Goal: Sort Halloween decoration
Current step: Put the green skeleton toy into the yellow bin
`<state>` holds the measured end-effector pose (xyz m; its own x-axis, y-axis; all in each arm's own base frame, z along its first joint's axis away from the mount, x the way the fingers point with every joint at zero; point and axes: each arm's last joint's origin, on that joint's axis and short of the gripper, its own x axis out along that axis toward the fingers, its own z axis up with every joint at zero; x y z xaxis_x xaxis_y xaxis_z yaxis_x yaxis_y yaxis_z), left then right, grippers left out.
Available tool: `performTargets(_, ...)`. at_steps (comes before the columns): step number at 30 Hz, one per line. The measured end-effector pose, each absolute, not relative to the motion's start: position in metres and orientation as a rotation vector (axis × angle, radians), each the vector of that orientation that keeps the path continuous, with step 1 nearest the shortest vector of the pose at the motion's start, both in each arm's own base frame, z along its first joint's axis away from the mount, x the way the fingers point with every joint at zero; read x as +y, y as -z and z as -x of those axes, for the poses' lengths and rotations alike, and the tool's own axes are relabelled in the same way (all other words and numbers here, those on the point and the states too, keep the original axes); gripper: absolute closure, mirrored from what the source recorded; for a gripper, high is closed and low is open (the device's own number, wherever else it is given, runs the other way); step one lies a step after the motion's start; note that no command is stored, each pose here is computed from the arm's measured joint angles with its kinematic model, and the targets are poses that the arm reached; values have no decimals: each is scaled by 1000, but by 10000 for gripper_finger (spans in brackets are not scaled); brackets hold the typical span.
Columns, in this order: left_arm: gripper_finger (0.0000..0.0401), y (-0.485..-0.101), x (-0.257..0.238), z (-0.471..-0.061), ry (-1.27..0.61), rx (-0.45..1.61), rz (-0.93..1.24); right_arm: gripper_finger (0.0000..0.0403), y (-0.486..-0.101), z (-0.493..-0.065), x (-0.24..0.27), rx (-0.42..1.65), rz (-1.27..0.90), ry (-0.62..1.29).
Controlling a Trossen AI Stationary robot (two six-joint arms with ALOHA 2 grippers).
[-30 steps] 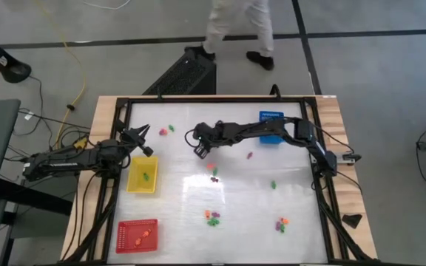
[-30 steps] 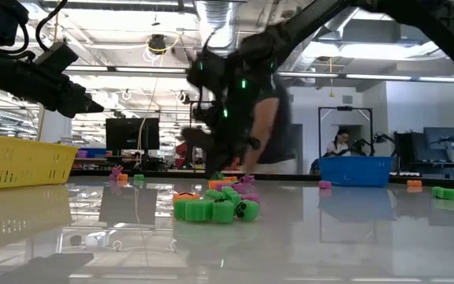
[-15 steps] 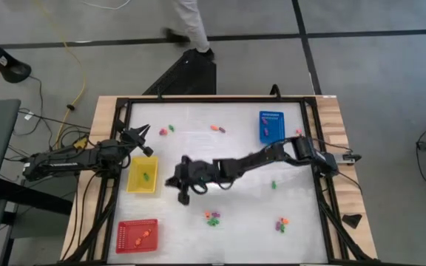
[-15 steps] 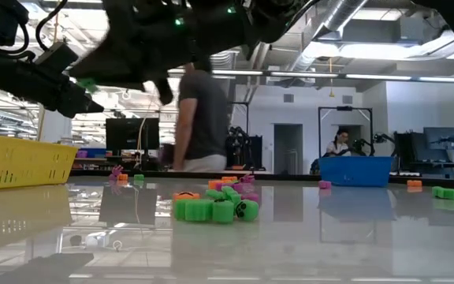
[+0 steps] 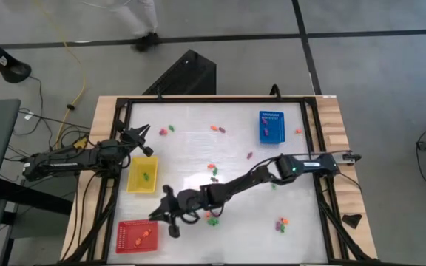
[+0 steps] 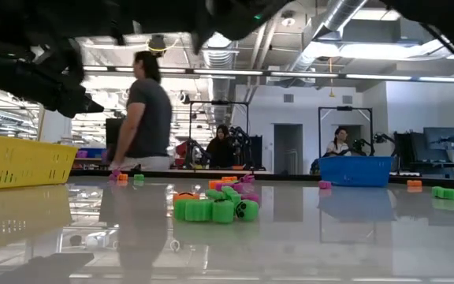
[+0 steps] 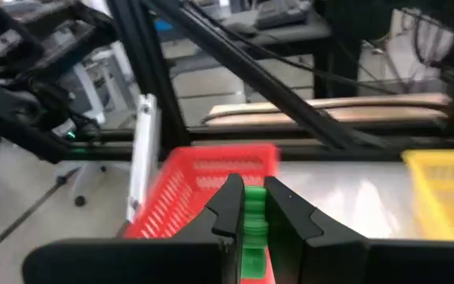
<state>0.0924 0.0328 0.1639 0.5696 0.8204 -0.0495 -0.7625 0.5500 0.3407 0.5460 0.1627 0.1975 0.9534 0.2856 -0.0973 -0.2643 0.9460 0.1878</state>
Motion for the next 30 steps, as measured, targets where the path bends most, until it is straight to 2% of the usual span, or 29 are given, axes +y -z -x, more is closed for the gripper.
performTargets(7, 383, -164, 33, -92, -945, 212, -297, 341, -207, -564, 140, 139, -156, -232)
performTargets(12, 383, -164, 33, -92, -945, 213, -297, 341, -210, -574, 92, 123, -166, -147)
performTargets(17, 383, -164, 33, -92, -946, 212, -297, 334, -189, -584, 40, 120, -174, -56)
performTargets(20, 383, -164, 33, -92, -945, 212, -297, 322, -173, -588, 22, 114, -196, -27)
performTargets(24, 383, -164, 33, -92, -946, 212, -297, 299, -171, -589, 10, 109, -211, -71)
performTargets(30, 383, -164, 33, -92, -945, 212, -296, 237, -172, -589, 6, 106, -183, -126)
